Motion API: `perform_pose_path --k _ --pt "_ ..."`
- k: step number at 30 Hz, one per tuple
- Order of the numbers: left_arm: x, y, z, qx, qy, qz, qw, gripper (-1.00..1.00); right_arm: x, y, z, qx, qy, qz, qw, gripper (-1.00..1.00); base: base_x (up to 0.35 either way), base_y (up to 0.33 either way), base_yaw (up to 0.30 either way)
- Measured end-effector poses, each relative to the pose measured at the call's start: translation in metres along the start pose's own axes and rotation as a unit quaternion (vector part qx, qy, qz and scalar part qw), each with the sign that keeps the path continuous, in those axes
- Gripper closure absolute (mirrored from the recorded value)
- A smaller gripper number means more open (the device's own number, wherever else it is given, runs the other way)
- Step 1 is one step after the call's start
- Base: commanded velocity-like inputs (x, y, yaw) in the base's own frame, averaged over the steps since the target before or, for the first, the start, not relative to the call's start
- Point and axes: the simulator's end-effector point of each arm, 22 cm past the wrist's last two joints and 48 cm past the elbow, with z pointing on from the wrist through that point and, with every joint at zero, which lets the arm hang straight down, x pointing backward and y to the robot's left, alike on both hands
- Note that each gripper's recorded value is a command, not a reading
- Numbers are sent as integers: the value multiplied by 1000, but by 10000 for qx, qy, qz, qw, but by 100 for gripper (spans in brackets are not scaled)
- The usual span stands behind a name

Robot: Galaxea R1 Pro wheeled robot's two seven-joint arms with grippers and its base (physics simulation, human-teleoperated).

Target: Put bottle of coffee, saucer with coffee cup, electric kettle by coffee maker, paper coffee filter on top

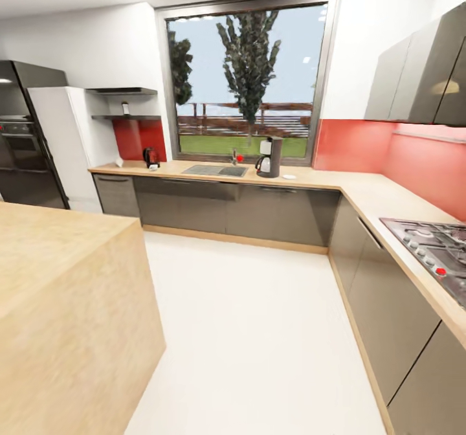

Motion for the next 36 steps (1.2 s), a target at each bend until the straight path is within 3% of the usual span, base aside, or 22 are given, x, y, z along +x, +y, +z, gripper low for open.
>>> perform_pose_path --k 19,36 --pt "2 1 -18 -8 63 -9 10000 -100 1 0 -18 -28 72 -29 10000 -100 0 0 -272" --pt "10 2 -31 -17 168 -8 9999 -100 7 0 -32 -32 177 -66 9998 -100 0 0 -169"
